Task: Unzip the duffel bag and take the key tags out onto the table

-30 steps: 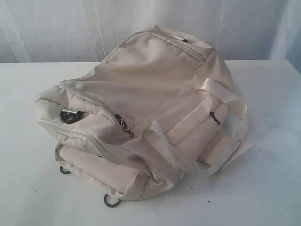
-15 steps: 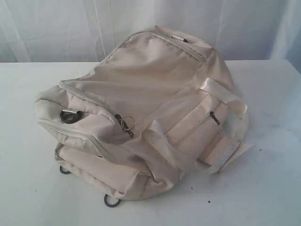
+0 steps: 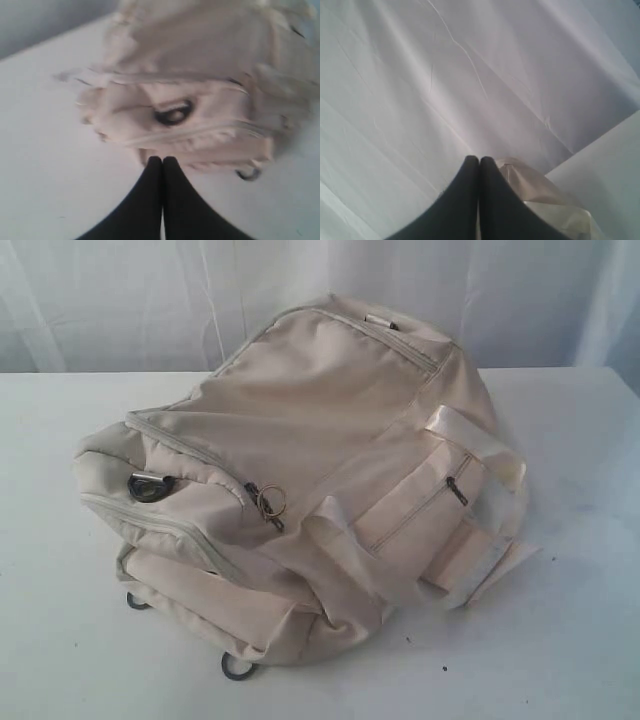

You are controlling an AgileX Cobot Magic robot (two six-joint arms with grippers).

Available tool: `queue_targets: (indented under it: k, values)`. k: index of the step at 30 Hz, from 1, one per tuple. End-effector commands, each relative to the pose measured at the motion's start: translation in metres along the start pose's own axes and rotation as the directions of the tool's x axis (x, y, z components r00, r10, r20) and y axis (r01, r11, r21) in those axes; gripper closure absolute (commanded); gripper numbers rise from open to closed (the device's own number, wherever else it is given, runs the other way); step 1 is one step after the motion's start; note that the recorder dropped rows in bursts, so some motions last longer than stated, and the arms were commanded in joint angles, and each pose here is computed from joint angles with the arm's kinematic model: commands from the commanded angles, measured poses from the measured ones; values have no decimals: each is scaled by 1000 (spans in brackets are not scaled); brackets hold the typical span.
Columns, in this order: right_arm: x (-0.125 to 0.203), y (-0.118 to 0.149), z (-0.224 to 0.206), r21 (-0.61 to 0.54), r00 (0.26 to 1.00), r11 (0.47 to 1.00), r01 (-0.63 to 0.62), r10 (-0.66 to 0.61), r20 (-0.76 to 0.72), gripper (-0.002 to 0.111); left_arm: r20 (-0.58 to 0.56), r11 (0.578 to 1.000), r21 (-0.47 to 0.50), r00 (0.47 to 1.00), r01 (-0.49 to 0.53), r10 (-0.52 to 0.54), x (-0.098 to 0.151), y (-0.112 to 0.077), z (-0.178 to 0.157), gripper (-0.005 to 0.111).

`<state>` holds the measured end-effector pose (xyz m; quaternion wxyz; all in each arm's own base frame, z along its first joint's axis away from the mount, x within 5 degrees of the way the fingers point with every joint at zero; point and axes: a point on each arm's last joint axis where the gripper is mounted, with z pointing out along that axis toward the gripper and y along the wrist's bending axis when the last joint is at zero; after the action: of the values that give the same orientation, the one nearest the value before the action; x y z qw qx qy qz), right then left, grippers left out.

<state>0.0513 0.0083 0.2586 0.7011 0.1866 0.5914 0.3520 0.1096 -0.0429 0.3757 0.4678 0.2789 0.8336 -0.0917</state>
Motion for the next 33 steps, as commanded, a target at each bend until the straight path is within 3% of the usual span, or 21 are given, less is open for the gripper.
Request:
queue_targets:
  k: [1, 4, 6, 7, 10, 14, 20, 22, 26, 28, 31, 33]
  values:
    - [-25, 31, 22, 7, 980, 988, 152, -150, -131, 108, -134, 927, 366, 981, -81, 138, -9, -17, 38, 107]
    - [-31, 49, 48, -9, 893, 952, 307, -291, -344, 108, -185, 905, 420, 969, -71, 162, -9, -17, 59, 107]
    - [-24, 61, 66, -80, 783, 923, 376, -363, -505, 108, -205, 899, 434, 966, -57, 160, -8, -17, 68, 107]
    - [-15, 67, 78, -161, 675, 892, 422, -428, -601, 108, -211, 899, 436, 966, -46, 152, -9, -16, 71, 107]
    - [11, 92, 103, -413, 447, 836, 362, -545, -710, 108, -212, 902, 431, 967, -34, 138, -10, -14, 77, 107]
    - [55, 109, 139, -596, 264, 763, 250, -646, -716, 108, -216, 901, 433, 967, -28, 134, -10, -14, 79, 107]
    - [122, 117, 177, -691, 76, 700, 179, -710, -700, 103, -204, 886, 463, 971, -16, 124, -11, -19, 79, 107]
    - [143, 119, 181, -748, 16, 646, 154, -758, -652, 91, -202, 885, 466, 972, -12, 120, -12, -20, 78, 107]
    - [174, 116, 183, -820, -65, 560, 115, -820, -569, 57, -206, 882, 472, 971, -10, 121, -11, -20, 78, 107]
    - [184, 112, 182, -838, -93, 535, 107, -834, -544, 49, -206, 882, 472, 971, -10, 121, -11, -20, 78, 107]
    - [201, 99, 185, -867, -166, 481, 129, -852, -497, 50, -206, 882, 472, 971, -10, 121, -11, -20, 78, 107]
    - [211, 92, 187, -869, -195, 478, 132, -847, -495, 51, -206, 882, 472, 971, -10, 121, -11, -20, 78, 107]
